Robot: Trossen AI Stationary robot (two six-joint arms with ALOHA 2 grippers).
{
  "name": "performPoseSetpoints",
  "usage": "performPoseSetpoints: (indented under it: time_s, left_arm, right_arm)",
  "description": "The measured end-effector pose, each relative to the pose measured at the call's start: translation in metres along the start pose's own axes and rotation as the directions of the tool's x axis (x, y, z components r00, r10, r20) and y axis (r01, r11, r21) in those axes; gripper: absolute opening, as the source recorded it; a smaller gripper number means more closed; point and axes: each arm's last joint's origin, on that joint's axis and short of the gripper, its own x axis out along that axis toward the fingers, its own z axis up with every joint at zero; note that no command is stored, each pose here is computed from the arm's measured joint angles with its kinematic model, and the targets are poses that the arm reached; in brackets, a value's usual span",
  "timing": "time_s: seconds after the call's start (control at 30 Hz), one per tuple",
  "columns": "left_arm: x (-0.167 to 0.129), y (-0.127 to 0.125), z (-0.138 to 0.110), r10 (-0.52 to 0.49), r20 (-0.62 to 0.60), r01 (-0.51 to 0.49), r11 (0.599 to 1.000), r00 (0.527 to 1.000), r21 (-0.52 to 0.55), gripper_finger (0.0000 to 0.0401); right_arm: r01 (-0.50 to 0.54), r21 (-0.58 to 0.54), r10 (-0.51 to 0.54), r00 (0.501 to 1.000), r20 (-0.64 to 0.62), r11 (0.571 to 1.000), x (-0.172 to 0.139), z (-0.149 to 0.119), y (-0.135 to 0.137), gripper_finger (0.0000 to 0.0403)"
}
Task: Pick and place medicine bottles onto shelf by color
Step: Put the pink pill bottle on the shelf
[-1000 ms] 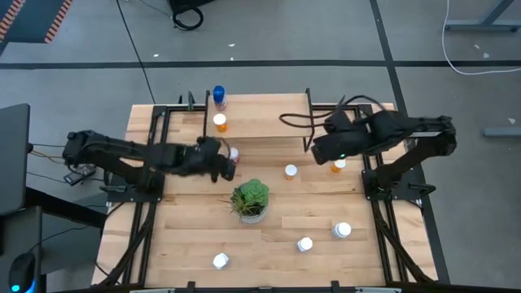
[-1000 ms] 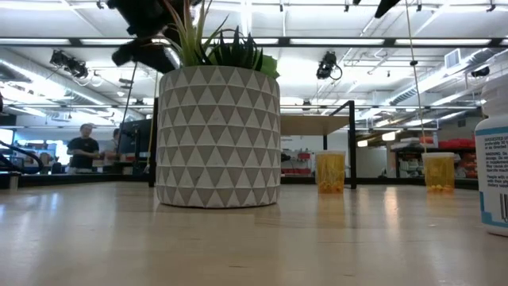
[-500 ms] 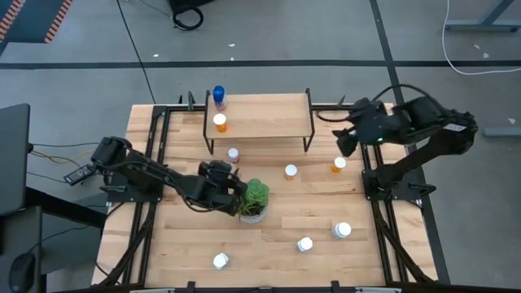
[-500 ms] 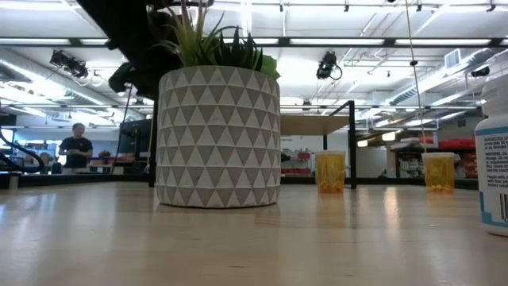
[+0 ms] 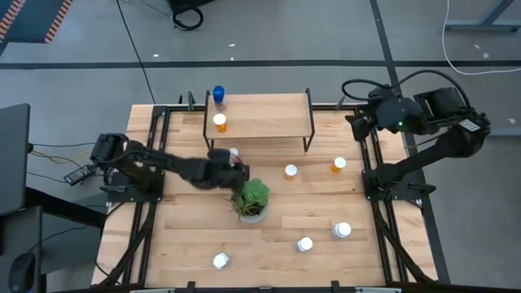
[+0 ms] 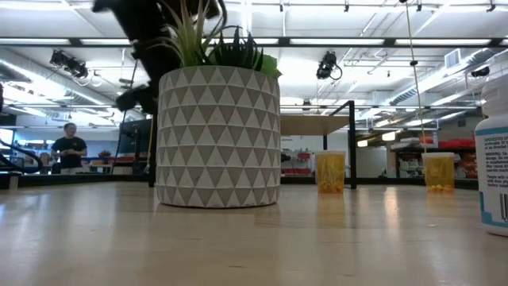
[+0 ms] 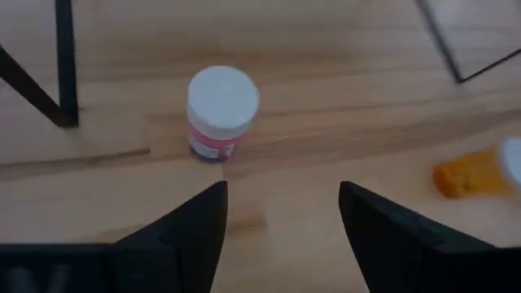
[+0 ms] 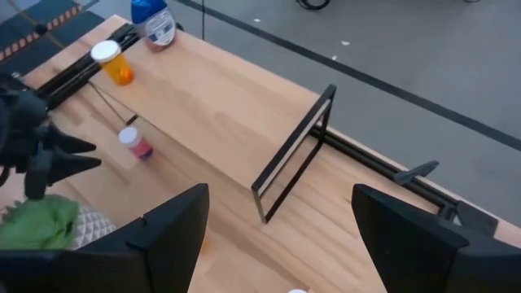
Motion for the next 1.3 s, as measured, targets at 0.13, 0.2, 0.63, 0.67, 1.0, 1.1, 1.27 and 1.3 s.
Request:
performPoseSetpoints:
  time_s: [0.13,0.2,0.63,0.67,1.0,1.1,1.27,1.3]
  left_arm:
    - [0.016,0.002,0.02,0.003,-0.1,-0.002,1.0,0.995,0.01,0.0259]
    - [0.02,0.002,0.028,-0.009,-0.093,0.011,1.0,0.996,0.021,0.0267]
    - [0.034,0.005,0.047,0.032,0.035,-0.034,0.996,0.999,0.078,0.03]
    - [0.035,0.006,0.046,0.036,0.023,-0.038,0.996,0.999,0.079,0.0302]
    - [0.047,0.004,0.038,0.049,-0.019,-0.049,0.998,0.999,0.036,0.0351]
    - [0.047,0.003,0.038,0.049,-0.012,-0.049,0.999,0.999,0.021,0.037]
    - [0.049,0.006,0.036,0.063,-0.044,-0.062,0.998,0.997,0.022,0.0387]
    - [0.05,0.008,0.035,0.075,-0.048,-0.074,0.997,0.996,0.031,0.0388]
  right_arm:
    - [0.019,-0.008,-0.02,1.0,-0.004,1.0,0.004,0.001,0.002,0.031]
    - [0.023,-0.009,-0.023,1.0,-0.006,1.0,0.005,0.001,0.003,0.031]
    - [0.031,-0.012,-0.031,0.999,-0.013,0.999,0.008,0.002,0.007,0.031]
    - [0.031,-0.016,-0.031,0.999,-0.013,0.999,0.008,0.002,0.007,0.031]
    - [0.028,-0.068,-0.03,0.999,-0.015,0.997,0.008,0.002,0.007,0.031]
    - [0.024,-0.077,-0.026,0.999,-0.018,0.997,0.008,0.002,0.007,0.031]
    - [0.018,-0.097,-0.02,0.999,-0.025,0.995,0.008,0.001,0.007,0.031]
    - [0.015,-0.102,-0.017,0.999,-0.028,0.995,0.008,0.001,0.007,0.031]
